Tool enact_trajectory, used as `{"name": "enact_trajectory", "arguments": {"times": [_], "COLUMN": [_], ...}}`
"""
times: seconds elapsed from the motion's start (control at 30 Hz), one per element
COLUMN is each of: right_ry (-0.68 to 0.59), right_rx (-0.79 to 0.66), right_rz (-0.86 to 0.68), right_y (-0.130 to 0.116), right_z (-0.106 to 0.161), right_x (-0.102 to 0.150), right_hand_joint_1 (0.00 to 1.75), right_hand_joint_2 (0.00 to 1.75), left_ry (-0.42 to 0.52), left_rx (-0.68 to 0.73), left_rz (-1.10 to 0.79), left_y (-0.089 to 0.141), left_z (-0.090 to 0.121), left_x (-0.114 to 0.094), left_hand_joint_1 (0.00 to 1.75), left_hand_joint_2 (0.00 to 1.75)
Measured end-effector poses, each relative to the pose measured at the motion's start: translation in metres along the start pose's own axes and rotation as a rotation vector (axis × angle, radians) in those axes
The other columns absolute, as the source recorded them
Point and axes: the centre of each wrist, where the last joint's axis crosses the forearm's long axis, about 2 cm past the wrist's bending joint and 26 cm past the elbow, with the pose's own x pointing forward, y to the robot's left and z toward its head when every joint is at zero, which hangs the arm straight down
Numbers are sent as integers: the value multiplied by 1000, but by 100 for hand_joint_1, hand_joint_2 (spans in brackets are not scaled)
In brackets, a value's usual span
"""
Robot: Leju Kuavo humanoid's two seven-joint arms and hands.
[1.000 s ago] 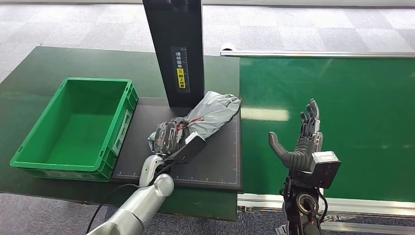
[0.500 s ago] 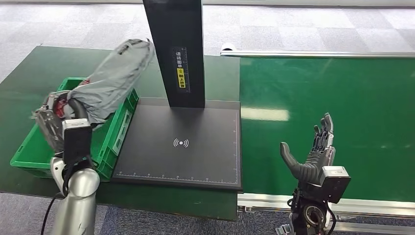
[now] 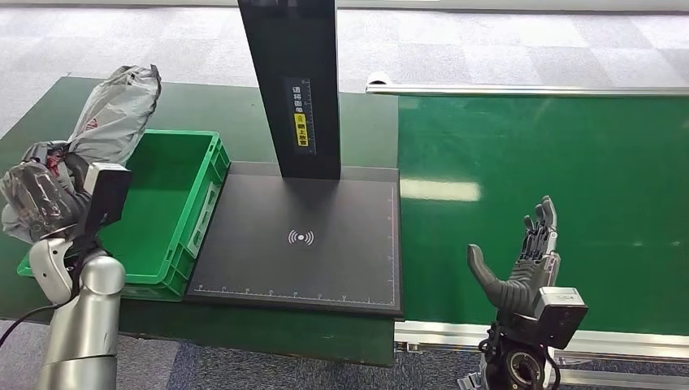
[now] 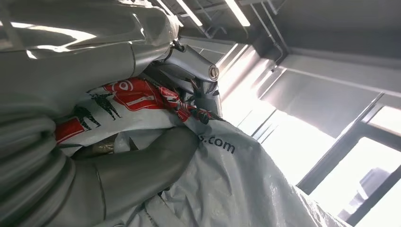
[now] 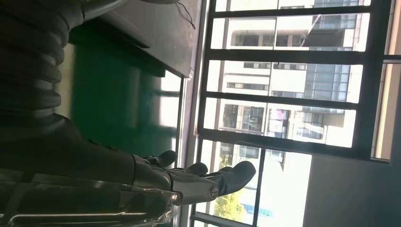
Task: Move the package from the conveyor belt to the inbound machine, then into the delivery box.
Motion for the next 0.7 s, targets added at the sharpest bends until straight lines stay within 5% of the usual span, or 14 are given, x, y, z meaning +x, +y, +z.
{"name": "enact_trajectory", "arguments": {"times": [0.03,0.13,0.17,0.47,0.7], "right_ry": [1,1,1,3,22], "right_rx": [2,9,11,22,20], "right_rz": [-2,-6,-7,-19,-17], "right_y": [1,2,3,7,4], "right_z": [0,1,1,-5,-1], "right_x": [0,0,0,1,0], "right_hand_joint_1": [0,0,0,0,0], "right_hand_joint_2": [175,175,175,175,175], "left_ry": [9,36,49,126,190], "left_rx": [-23,-103,-131,-362,-486], "left_rz": [-17,-53,-64,-114,235], "left_y": [-4,-18,-22,-51,-55], "left_z": [1,9,12,29,46], "left_x": [-5,-16,-19,-29,-29], "left_hand_joint_1": [140,18,0,0,0], "left_hand_joint_2": [175,175,175,175,175]}}
